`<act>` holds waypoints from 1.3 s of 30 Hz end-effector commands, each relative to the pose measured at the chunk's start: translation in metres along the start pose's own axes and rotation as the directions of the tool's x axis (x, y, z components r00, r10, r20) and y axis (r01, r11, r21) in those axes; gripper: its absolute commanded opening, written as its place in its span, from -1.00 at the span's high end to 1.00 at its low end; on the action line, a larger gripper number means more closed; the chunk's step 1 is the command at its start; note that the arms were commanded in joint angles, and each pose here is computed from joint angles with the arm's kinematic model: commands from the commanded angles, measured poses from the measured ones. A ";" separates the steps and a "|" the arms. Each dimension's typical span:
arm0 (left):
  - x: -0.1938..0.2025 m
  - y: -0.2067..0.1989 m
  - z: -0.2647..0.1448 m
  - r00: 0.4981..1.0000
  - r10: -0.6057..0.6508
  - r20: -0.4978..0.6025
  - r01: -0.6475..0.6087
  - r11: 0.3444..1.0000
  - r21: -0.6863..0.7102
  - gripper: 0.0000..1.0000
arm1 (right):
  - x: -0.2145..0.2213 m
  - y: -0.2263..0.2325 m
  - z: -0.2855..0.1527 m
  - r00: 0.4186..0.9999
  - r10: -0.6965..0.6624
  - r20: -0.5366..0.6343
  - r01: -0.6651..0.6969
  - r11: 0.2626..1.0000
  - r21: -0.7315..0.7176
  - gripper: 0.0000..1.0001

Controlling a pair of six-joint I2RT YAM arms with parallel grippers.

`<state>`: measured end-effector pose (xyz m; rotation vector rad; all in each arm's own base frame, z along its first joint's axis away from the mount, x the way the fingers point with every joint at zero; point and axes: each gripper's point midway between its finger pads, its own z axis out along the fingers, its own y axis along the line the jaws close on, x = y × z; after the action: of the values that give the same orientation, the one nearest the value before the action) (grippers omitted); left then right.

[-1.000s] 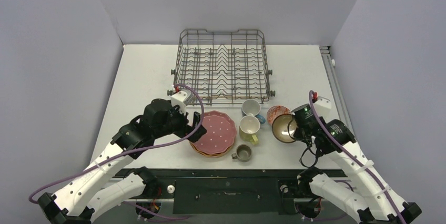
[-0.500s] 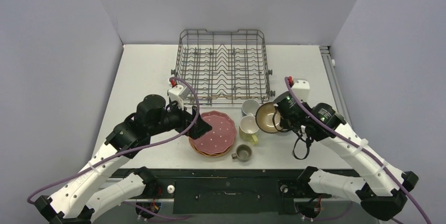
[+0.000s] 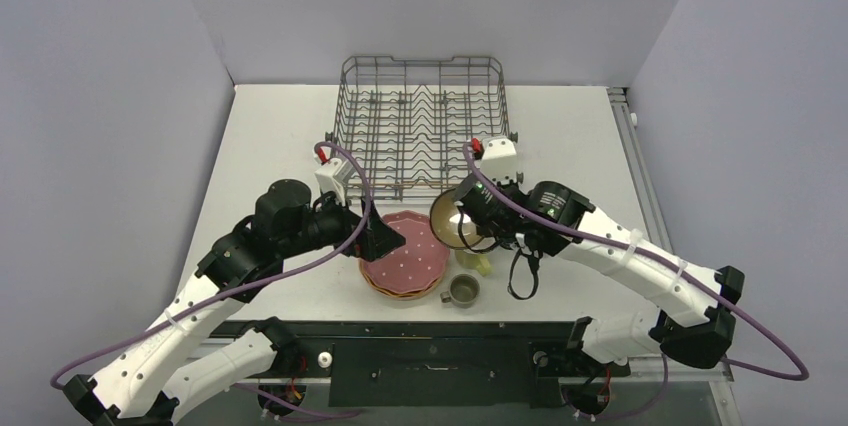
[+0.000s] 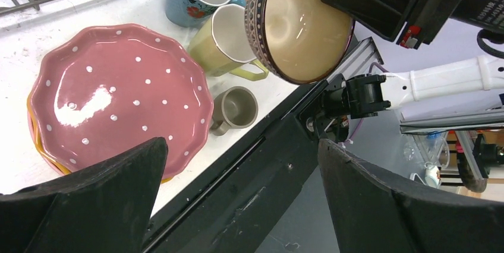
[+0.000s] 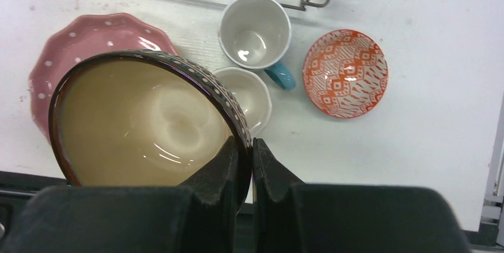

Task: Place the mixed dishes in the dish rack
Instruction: Pick up the bowl from the center of the board.

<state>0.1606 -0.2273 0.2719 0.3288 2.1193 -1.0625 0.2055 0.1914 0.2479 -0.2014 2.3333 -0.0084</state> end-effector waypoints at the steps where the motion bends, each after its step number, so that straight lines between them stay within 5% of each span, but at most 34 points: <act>1: -0.024 -0.017 -0.005 0.997 -0.008 0.080 0.004 0.999 0.050 -0.93 | -0.044 0.024 -0.017 0.986 0.084 0.142 -0.073 0.994 -0.081 1.00; 15: -0.034 0.006 0.013 0.989 -0.088 0.119 0.098 0.992 -0.082 -0.99 | -0.062 0.071 -0.018 0.979 0.057 0.198 -0.029 0.990 -0.140 1.00; 39: -0.041 0.025 0.042 0.980 -0.146 0.139 0.167 0.974 -0.155 0.21 | -0.068 0.089 -0.018 0.972 0.035 0.231 -0.005 0.992 -0.129 1.00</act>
<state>0.2140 -0.2335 0.2371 0.0171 2.2341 -0.9007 0.2137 0.2792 0.2668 -0.3377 2.2110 0.1051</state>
